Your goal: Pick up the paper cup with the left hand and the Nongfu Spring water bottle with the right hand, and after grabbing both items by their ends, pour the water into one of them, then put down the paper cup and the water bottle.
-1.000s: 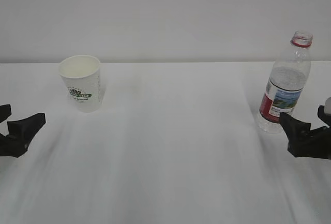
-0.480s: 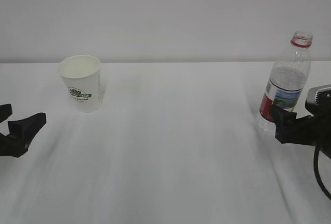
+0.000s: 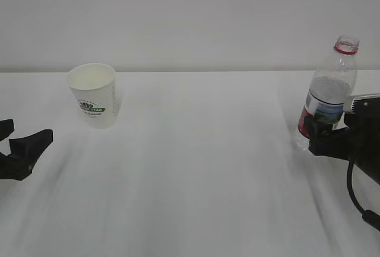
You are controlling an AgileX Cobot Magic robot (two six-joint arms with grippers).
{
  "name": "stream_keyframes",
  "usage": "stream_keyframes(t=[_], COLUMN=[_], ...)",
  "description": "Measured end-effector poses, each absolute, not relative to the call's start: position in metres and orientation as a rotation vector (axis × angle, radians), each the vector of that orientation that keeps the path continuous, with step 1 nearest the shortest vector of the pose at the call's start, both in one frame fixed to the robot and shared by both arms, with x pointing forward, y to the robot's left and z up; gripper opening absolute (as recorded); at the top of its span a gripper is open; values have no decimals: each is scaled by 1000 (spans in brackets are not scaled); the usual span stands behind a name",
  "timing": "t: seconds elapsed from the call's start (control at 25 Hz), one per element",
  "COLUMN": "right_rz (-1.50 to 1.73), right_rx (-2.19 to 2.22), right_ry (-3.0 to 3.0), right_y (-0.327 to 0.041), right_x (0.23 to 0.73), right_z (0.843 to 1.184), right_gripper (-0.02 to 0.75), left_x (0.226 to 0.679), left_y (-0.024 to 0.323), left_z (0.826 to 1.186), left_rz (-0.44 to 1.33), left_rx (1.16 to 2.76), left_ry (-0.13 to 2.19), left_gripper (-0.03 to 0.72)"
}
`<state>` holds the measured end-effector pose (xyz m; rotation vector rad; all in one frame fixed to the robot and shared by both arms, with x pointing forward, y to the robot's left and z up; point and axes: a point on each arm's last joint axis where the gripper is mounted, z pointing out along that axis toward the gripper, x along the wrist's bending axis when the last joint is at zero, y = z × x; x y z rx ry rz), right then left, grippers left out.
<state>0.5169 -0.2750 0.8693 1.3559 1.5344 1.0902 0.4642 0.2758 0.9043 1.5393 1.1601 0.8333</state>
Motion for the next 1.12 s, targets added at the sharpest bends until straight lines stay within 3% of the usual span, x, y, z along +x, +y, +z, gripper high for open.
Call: stream_keyframes(t=[0.88, 1.12], right_rz=[1104, 1110], right_rx=[1344, 1337], right_ry=[1509, 1501], right_y=[-273, -273], right_x=[551, 554], right_z=[855, 856], right_gripper=[626, 569], left_x=[464, 464], left_y=[276, 276], left_z=[904, 904], left_rz=[832, 832], left_rx=[1540, 1540], left_ry=[1159, 1159], left_gripper=[612, 588])
